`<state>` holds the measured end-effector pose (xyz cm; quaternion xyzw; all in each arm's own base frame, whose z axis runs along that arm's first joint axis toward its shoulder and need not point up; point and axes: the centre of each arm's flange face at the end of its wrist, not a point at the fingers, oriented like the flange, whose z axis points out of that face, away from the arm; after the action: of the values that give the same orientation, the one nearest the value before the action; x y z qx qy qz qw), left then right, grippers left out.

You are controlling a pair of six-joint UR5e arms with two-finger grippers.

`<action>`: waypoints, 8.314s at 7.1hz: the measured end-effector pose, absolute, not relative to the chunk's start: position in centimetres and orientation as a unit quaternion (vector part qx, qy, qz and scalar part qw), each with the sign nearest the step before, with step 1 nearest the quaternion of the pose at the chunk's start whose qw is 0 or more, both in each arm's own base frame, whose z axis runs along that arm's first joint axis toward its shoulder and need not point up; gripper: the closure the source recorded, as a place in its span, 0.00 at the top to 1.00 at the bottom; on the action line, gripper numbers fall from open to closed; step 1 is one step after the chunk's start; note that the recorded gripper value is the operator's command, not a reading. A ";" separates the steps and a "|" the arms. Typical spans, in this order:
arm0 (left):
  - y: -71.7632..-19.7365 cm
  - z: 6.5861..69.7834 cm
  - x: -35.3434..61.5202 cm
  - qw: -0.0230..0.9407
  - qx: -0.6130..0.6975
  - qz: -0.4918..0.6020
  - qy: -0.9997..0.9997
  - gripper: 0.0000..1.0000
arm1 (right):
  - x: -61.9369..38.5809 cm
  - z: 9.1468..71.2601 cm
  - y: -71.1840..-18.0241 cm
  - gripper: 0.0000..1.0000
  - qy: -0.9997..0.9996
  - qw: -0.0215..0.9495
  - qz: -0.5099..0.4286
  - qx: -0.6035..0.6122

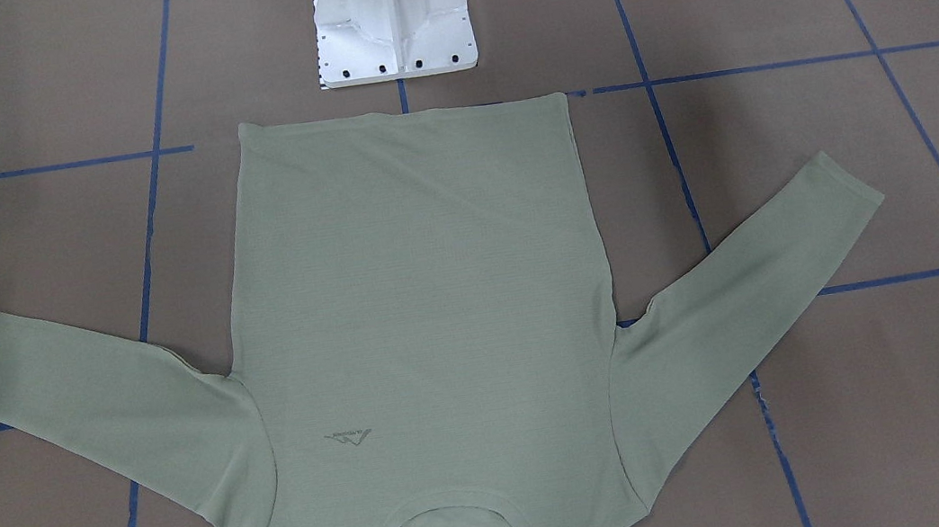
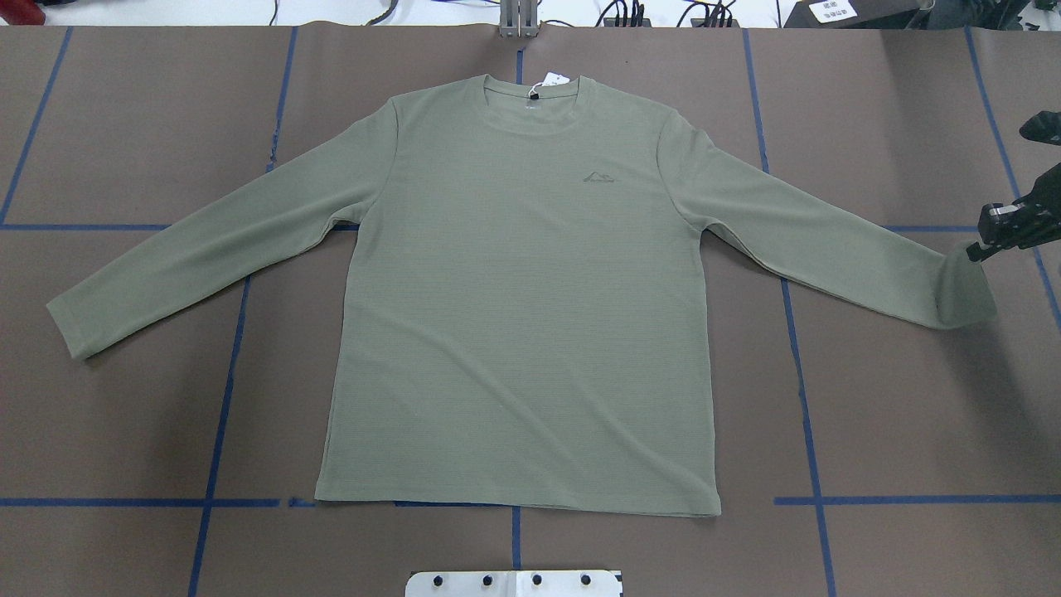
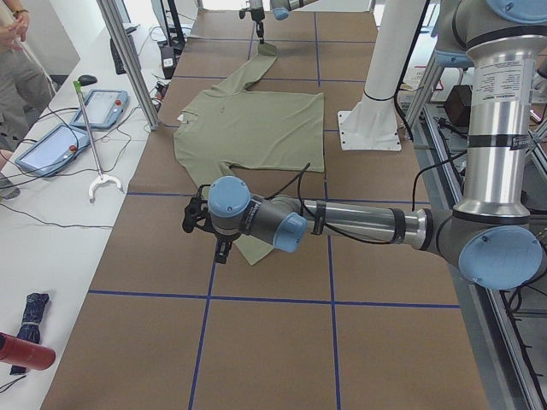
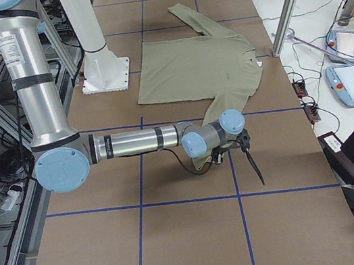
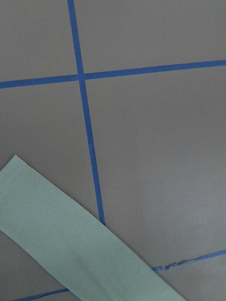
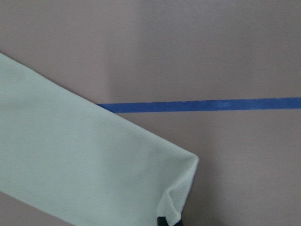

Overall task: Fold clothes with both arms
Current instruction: 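Grasp the sleeve with the right gripper and fold it across the shirt body, then release the sleeve and raise the right gripper while the left gripper nears the other cuff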

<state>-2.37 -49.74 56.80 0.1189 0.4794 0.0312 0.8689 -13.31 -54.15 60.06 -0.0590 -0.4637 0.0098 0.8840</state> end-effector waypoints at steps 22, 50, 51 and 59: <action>-53.0 65.1 14.0 0.900 0.009 0.035 0.435 0.75 | -44.8 24.4 -60.2 0.99 -0.508 0.825 0.246 -0.006; -49.5 67.2 18.3 0.898 -0.038 0.072 0.432 0.50 | -32.5 32.7 -56.9 0.99 -0.510 0.840 0.183 0.010; -49.6 67.1 18.4 0.898 -0.040 0.071 0.433 0.50 | -32.4 32.8 -56.9 0.99 -0.510 0.840 0.183 0.009; -49.9 67.2 18.9 0.900 -0.041 0.069 0.429 0.56 | -32.3 32.8 -56.7 0.99 -0.510 0.840 0.184 0.010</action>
<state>18.86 -49.92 67.25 -0.0413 0.4290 0.0692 0.8997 -32.32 -56.67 32.78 0.0100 -0.5101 0.1840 0.8401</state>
